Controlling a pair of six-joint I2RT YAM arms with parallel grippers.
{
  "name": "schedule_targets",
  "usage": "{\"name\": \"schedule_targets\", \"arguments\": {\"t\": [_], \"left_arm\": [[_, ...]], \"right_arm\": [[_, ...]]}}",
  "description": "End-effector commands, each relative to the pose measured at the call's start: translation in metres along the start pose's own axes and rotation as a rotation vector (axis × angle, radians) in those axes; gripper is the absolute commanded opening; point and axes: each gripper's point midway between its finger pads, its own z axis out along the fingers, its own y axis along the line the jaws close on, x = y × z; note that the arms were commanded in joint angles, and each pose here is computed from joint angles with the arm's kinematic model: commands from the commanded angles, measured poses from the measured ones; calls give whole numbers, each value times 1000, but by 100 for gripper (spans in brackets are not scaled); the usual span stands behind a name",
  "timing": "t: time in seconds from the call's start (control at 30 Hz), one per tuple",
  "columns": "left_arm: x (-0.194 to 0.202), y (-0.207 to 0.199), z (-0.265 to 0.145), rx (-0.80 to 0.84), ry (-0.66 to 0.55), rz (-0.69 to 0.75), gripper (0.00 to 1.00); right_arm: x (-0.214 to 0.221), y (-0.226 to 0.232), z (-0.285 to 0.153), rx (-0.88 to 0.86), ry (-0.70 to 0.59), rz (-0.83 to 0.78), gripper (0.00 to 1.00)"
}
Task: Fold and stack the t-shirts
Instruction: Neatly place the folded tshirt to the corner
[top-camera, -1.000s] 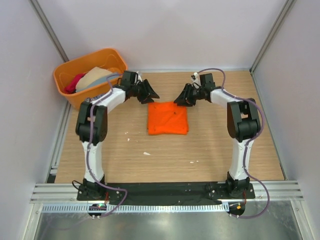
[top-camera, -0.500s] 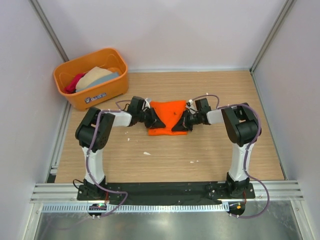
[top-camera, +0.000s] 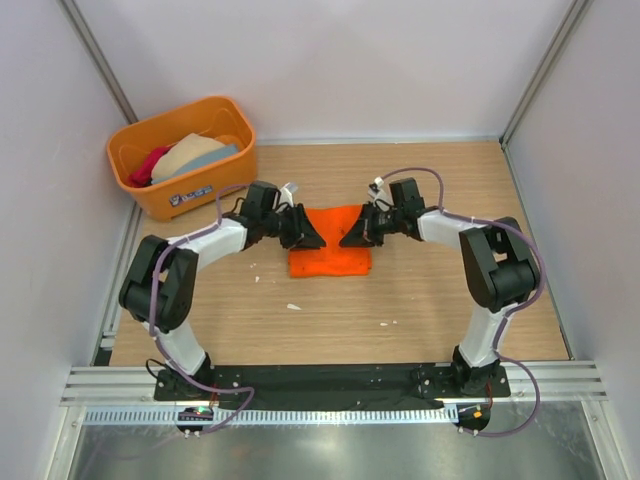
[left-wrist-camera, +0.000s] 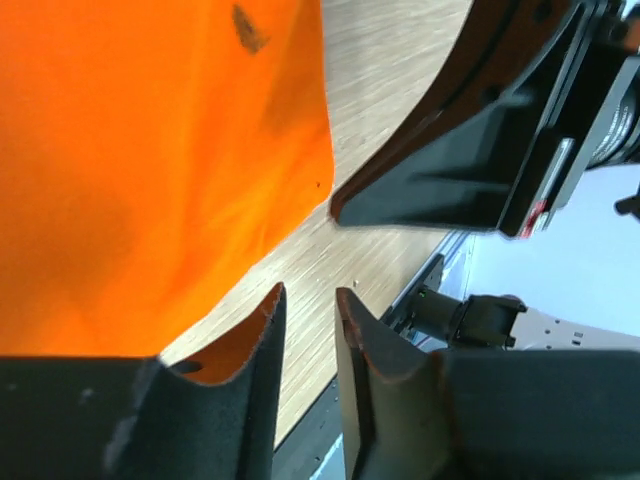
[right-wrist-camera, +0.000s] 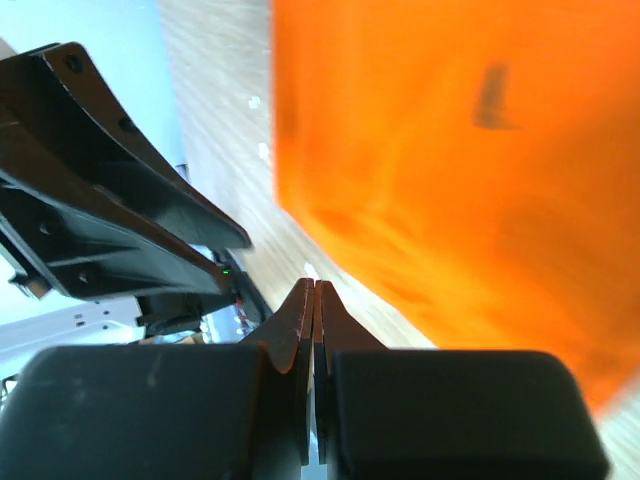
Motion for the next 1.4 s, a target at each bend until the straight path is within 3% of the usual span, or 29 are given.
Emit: {"name": "schedule_targets", "arguments": {"t": [0.0, 0.17, 0.33, 0.43, 0.53, 0.6, 0.7, 0.87, 1.07, 1.17, 1.23, 1.37], "left_arm": [[11, 4, 6, 30, 47, -41, 26], [44, 58, 25, -38, 100, -104, 17], [64, 101, 24, -127, 119, -142, 12], [62, 88, 12, -133, 125, -104, 13], [50, 51, -11, -93, 90, -45, 26], [37, 25, -25, -56, 45, 10, 28], [26, 13, -30, -45, 20, 24, 31], [19, 37, 0, -52, 45, -30, 26], [48, 88, 32, -136, 117, -65, 23], [53, 99, 32, -158, 105, -53, 22], [54, 97, 28, -162, 106, -48, 22], [40, 58, 8, -102, 61, -8, 26]], "right_arm": [[-4, 15, 13, -36, -23, 1, 3], [11, -29, 27, -15, 3, 57, 3], [30, -77, 14, 40, 21, 107, 3], [33, -76, -1, 68, 30, 101, 3], [27, -55, -17, 73, 20, 48, 3], [17, -37, -27, 76, 3, 12, 3], [-5, -18, -29, 54, -50, -3, 10], [-46, -13, -7, -29, -124, 14, 13], [-76, -50, 29, -88, -166, 68, 13], [-101, -59, 23, -149, -223, 118, 12], [-111, -65, 13, -144, -240, 125, 13], [-118, -47, -9, -73, -209, 44, 13]]}}
